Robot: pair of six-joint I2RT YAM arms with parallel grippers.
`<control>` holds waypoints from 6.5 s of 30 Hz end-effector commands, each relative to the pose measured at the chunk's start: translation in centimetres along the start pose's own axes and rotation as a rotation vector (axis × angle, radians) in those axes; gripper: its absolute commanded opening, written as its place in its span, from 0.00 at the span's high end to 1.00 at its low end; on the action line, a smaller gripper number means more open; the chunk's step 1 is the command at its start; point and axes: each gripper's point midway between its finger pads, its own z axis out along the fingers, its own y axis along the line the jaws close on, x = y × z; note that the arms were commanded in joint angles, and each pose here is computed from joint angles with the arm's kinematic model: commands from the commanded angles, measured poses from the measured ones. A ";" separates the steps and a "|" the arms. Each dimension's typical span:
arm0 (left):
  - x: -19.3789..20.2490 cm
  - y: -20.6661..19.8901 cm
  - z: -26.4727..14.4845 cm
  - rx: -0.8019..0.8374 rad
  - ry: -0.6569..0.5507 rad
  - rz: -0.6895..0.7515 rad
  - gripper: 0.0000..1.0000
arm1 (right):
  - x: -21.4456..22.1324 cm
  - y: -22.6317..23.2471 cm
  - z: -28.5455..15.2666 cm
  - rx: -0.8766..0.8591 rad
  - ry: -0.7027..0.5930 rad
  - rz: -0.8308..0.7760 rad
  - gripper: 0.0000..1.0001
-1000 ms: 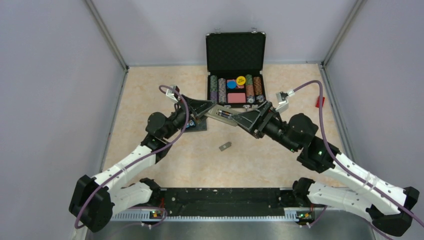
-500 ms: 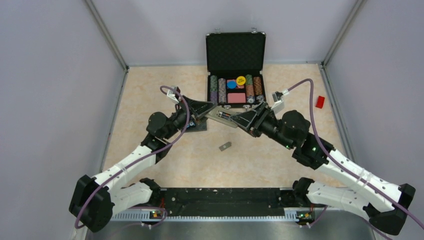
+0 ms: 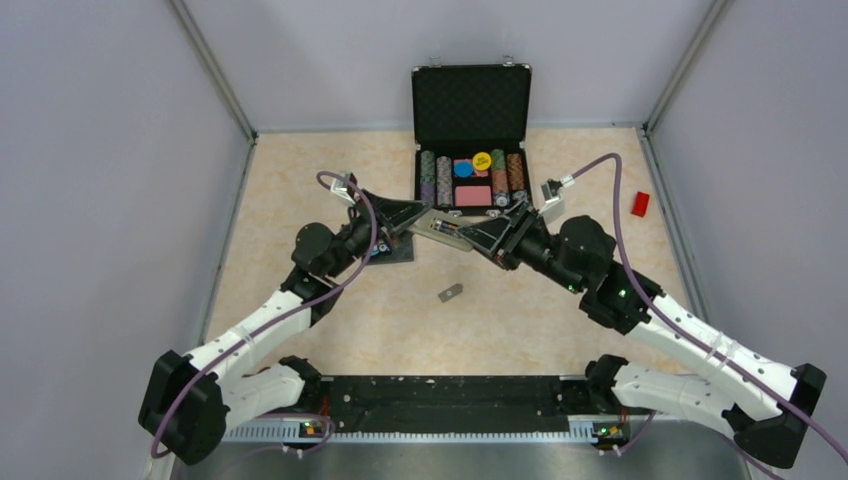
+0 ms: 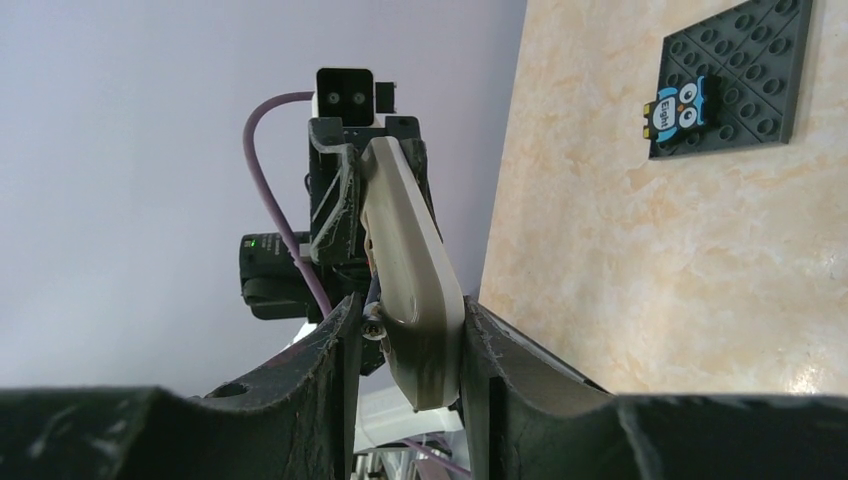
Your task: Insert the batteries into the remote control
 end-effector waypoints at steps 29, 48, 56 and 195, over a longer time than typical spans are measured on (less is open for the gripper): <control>1.5 -4.8 -0.7 0.159 0.069 -0.019 1.00 | 2.5 -4.8 3.1 0.244 0.156 -0.124 0.69; 0.5 -2.3 -0.9 0.056 -0.003 0.131 1.00 | 0.6 -3.4 1.5 0.257 0.107 -0.204 0.39; -0.1 0.4 -1.7 0.003 0.010 0.264 1.00 | -0.8 0.6 -1.1 0.109 0.056 -0.250 0.22; -1.8 26.4 -12.8 -0.727 -0.477 0.250 1.00 | 1.7 -17.2 2.9 0.540 0.316 -0.323 1.00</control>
